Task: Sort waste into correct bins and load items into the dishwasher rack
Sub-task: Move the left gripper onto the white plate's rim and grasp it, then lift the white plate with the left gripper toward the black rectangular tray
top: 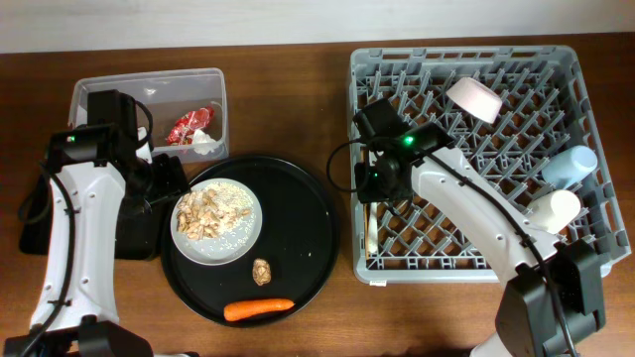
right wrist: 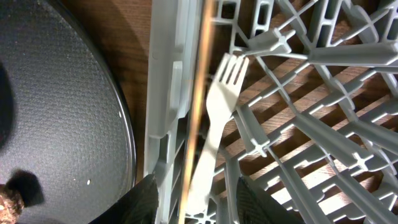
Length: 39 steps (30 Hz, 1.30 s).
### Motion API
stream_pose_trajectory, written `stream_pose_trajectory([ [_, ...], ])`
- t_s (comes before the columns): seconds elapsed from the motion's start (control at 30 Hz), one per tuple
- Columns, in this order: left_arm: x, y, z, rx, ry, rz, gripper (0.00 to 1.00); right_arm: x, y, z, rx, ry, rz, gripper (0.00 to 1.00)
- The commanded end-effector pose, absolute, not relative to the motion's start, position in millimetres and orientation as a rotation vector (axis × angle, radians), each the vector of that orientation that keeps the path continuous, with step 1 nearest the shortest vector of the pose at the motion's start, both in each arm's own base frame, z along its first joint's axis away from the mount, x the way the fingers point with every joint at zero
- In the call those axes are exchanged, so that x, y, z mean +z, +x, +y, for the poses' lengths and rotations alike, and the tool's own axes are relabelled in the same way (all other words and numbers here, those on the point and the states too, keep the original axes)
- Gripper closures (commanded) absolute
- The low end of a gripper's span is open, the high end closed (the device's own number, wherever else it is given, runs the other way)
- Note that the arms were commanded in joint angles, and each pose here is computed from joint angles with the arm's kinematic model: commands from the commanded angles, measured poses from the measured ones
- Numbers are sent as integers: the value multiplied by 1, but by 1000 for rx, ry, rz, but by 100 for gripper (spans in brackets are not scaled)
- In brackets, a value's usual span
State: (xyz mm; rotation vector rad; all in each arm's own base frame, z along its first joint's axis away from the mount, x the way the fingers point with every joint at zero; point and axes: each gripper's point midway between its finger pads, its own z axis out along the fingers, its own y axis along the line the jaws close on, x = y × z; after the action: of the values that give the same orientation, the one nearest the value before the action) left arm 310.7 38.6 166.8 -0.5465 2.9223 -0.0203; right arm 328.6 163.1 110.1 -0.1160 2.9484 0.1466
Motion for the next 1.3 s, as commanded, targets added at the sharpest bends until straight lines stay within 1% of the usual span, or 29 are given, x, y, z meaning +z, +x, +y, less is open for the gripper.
stream_pose_trajectory([
  [0.0, 167, 310, 37, -34, -558, 2926, 23, 116, 327, 154, 100, -108, 2943, 55],
  [0.13, 168, 311, 30, -90, -551, 2928, 22, 147, 325, 144, 81, -86, 2880, 55],
  [0.2, 168, 312, 25, -101, -513, 2935, 23, 172, 325, 132, 98, -42, 2825, 51],
  [0.23, 168, 312, 19, -113, -482, 2939, 23, 184, 323, 122, 109, -8, 2798, 46],
  [0.3, 168, 315, 5, -123, -413, 2943, 22, 204, 315, 99, 131, 76, 2767, 21],
  [0.33, 168, 316, -5, -126, -363, 2944, 23, 210, 311, 92, 152, 62, 2766, 14],
  [0.4, 169, 319, -26, -134, -260, 2942, 23, 218, 294, 82, 212, -91, 2790, 13],
  [0.47, 169, 320, -48, -145, -160, 2938, 23, 218, 278, 64, 182, -90, 2836, 13],
  [0.53, 164, 317, -71, -141, -49, 2946, 23, 216, 267, 44, 129, -29, 2883, 14],
  [0.63, 149, 309, -83, -54, 51, 2980, 22, 213, 265, 31, 109, 27, 2900, 14],
  [1.0, 57, 288, -134, -39, 277, 3140, 24, 210, 265, 28, 107, 44, 2903, 15],
  [1.27, 29, 284, -135, -6, 290, 3209, 24, 201, 264, 28, 105, 45, 2916, 15],
])
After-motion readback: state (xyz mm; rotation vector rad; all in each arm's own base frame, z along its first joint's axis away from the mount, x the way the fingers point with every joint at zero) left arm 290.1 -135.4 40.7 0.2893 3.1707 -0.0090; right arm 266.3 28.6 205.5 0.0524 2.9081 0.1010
